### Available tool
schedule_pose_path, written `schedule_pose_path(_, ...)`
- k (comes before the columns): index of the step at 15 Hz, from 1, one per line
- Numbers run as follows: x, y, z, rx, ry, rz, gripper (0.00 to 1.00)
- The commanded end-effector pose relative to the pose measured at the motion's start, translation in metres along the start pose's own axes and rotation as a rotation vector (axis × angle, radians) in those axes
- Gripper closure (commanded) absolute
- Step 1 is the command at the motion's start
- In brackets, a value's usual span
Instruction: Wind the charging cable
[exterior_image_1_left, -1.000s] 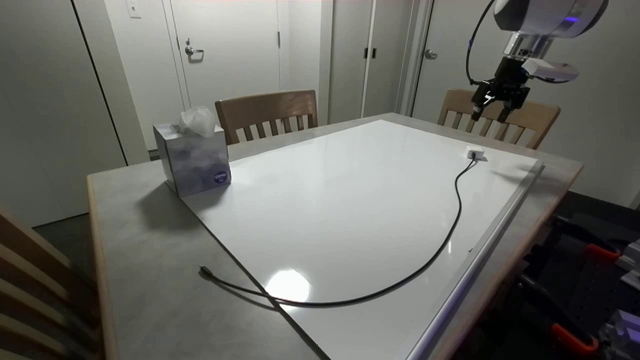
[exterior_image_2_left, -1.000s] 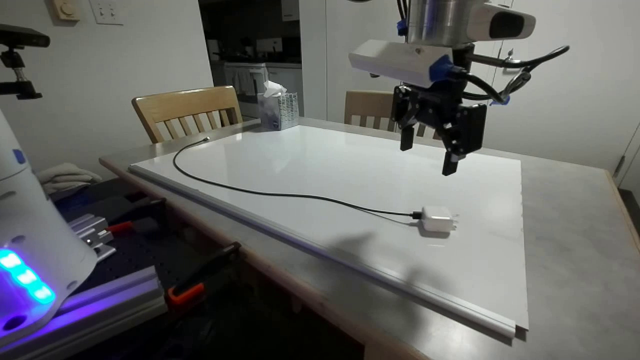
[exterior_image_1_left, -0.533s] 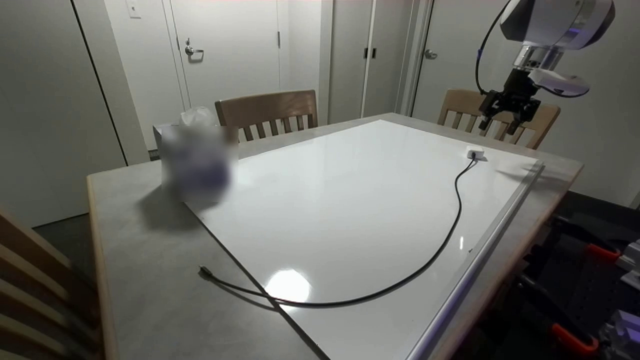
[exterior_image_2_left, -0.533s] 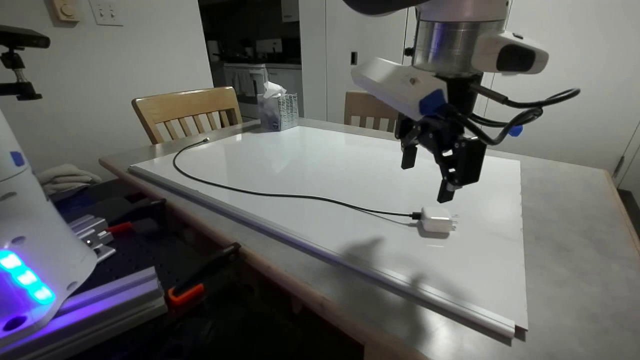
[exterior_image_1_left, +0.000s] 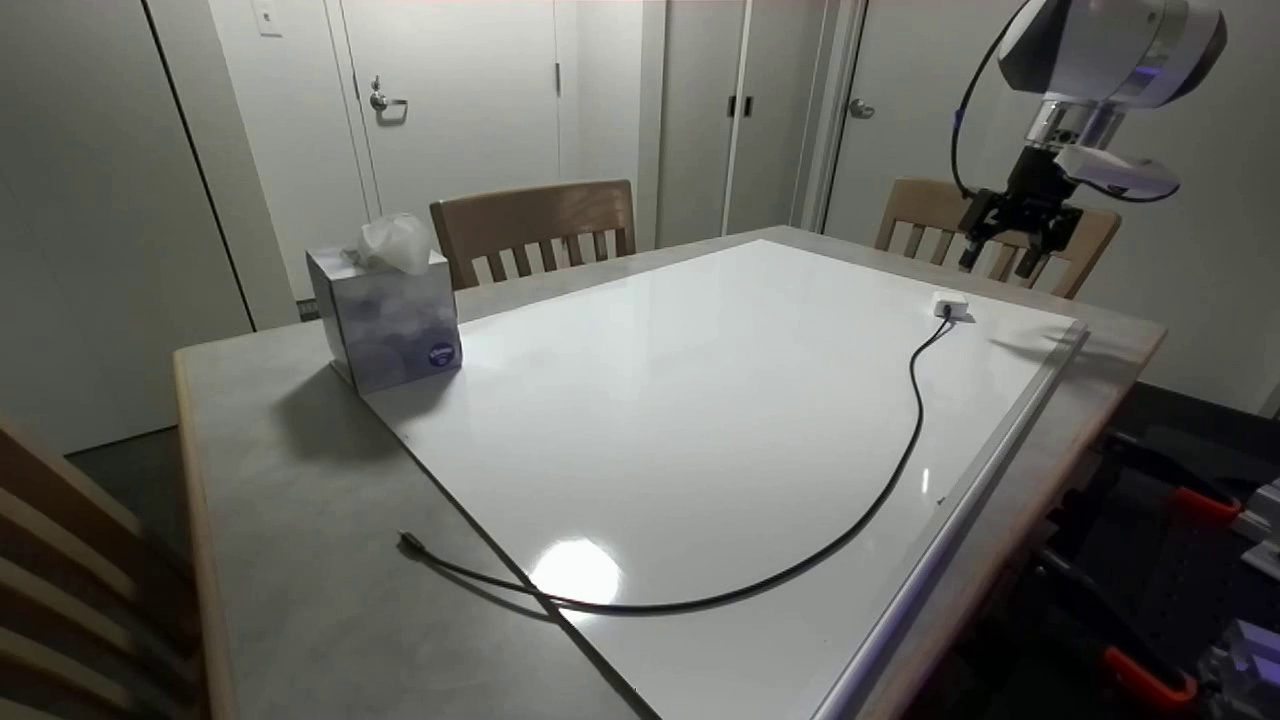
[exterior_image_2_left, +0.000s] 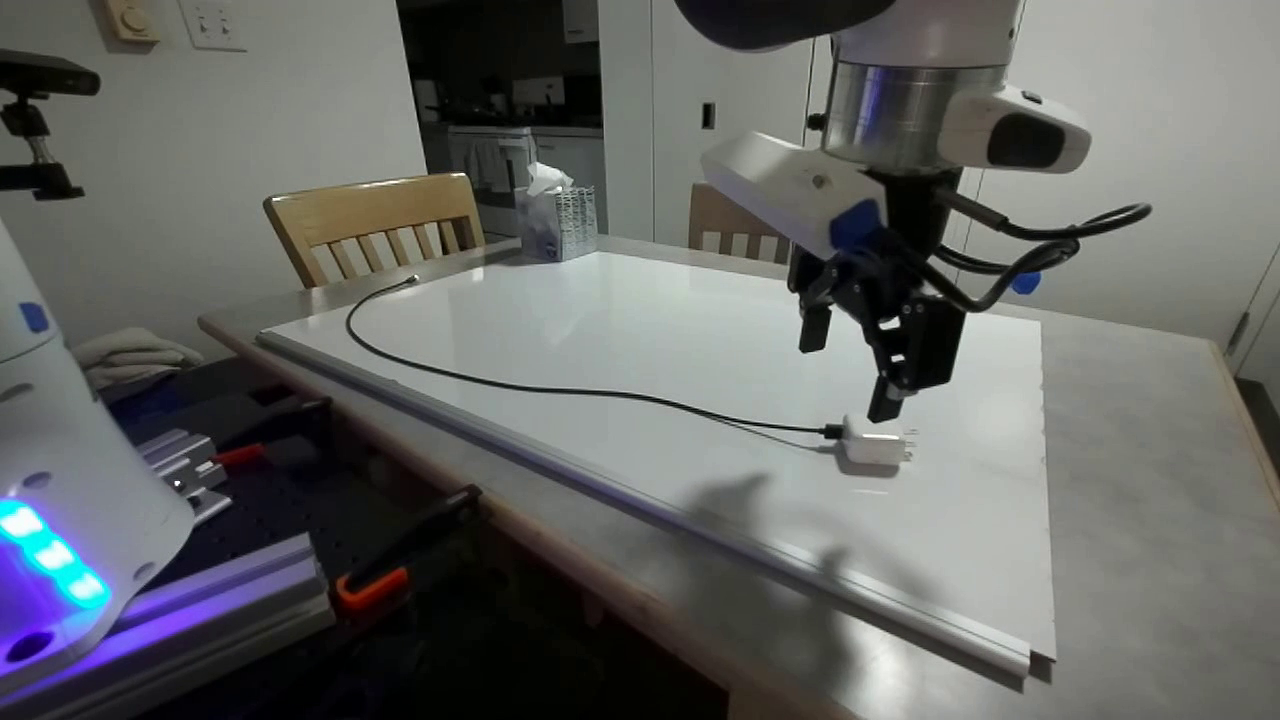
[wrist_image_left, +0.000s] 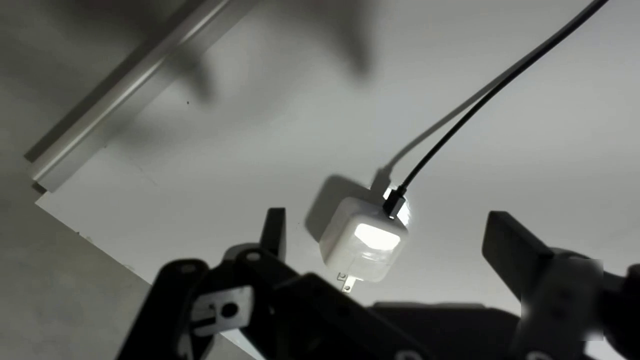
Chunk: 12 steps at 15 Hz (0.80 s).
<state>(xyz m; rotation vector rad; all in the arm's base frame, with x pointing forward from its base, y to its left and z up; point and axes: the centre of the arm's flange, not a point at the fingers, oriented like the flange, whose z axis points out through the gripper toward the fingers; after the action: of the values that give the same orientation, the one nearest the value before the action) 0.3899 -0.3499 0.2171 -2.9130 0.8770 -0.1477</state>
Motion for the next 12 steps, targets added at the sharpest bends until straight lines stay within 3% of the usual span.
schedule_pose_path(1, 0.017, -0.006, 0.012, -0.038, -0.019, -0.01, 0.0)
schedule_pose_path(5, 0.03, -0.018, 0.022, -0.082, -0.033, -0.055, 0.0)
schedule_pose_path(12, 0.043, -0.018, 0.047, -0.066, -0.054, -0.014, 0.0)
